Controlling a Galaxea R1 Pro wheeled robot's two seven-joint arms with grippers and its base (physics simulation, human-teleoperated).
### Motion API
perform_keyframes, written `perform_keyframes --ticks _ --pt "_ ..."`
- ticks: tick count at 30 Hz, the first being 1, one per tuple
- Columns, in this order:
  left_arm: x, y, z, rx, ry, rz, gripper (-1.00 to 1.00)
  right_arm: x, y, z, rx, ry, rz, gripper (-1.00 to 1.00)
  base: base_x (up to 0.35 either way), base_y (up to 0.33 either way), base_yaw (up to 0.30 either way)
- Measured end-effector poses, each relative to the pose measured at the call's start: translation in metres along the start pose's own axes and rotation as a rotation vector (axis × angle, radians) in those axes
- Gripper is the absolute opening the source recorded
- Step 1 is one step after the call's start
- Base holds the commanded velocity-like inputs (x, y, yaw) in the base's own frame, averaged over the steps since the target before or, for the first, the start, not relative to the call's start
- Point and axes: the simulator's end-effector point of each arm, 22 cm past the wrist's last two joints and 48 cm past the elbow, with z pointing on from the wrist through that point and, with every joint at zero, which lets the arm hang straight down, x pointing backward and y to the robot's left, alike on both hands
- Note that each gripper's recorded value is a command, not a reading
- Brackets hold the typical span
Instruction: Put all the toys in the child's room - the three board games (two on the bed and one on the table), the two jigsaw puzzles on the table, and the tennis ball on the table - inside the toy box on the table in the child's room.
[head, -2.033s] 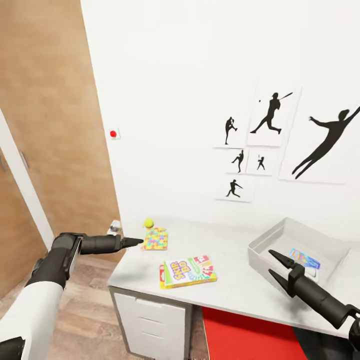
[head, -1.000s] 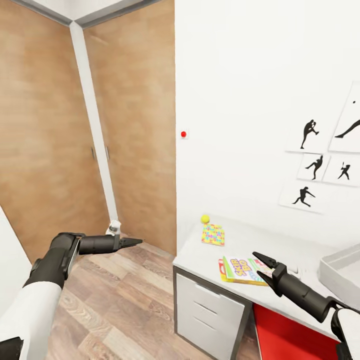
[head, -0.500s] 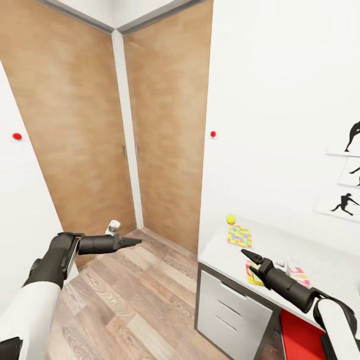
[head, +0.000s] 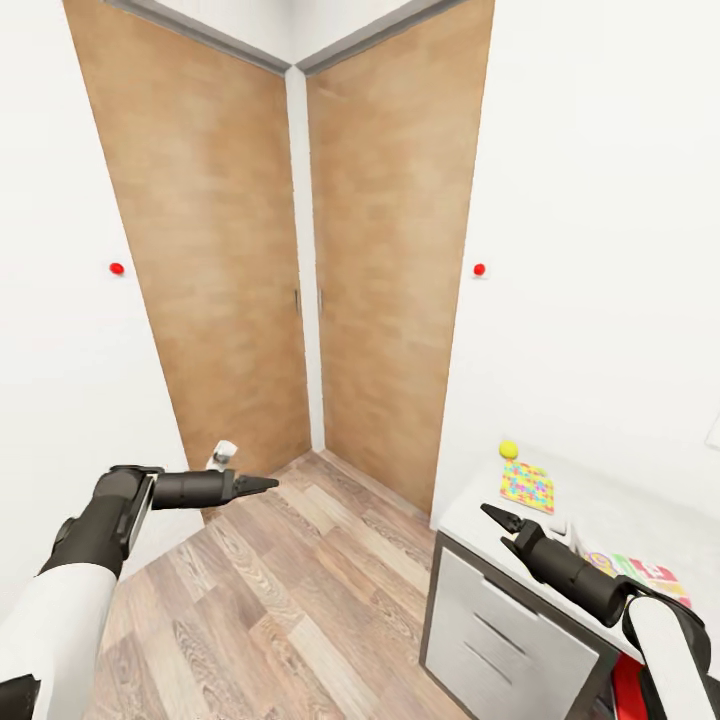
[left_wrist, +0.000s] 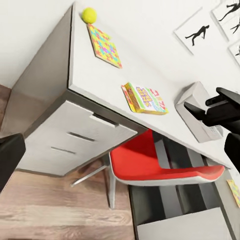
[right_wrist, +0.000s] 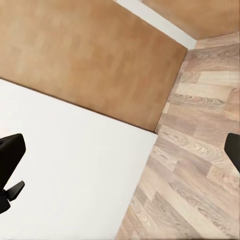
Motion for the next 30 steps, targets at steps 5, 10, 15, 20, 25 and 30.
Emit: perform_keyframes --ticks 5,10,15,20,25,30 --pt "-0.006 0.018 -0.029 -0.054 -0.022 -0.006 1.0 -0.004 -0.002 0.002 0.019 -0.001 -0.023 1.0 0.0 0.0 0.289" --pt "-0.01 0.039 -0.072 -0.133 -0.044 -0.011 1.0 0.008 -0.023 0.017 0.133 0.058 -0.101 1.0 0.0 0.0 0.289" --pt "-0.01 0.048 -0.096 -0.179 -0.049 -0.017 1.0 0.023 -0.031 0.032 0.2 0.121 -0.165 1.0 0.0 0.0 0.289" --pt "-0.009 0.058 -0.104 -0.239 -0.047 -0.022 1.0 0.032 -0.028 0.035 0.212 0.153 -0.196 1.0 0.0 0.0 0.289" --pt "-0.008 0.075 -0.111 -0.335 -0.047 -0.03 1.0 0.033 -0.025 0.034 0.214 0.16 -0.205 1.0 0.0 0.0 0.263" --pt "-0.007 0.089 -0.114 -0.41 -0.043 -0.039 1.0 0.031 -0.024 0.032 0.214 0.158 -0.211 1.0 0.0 0.0 0.08"
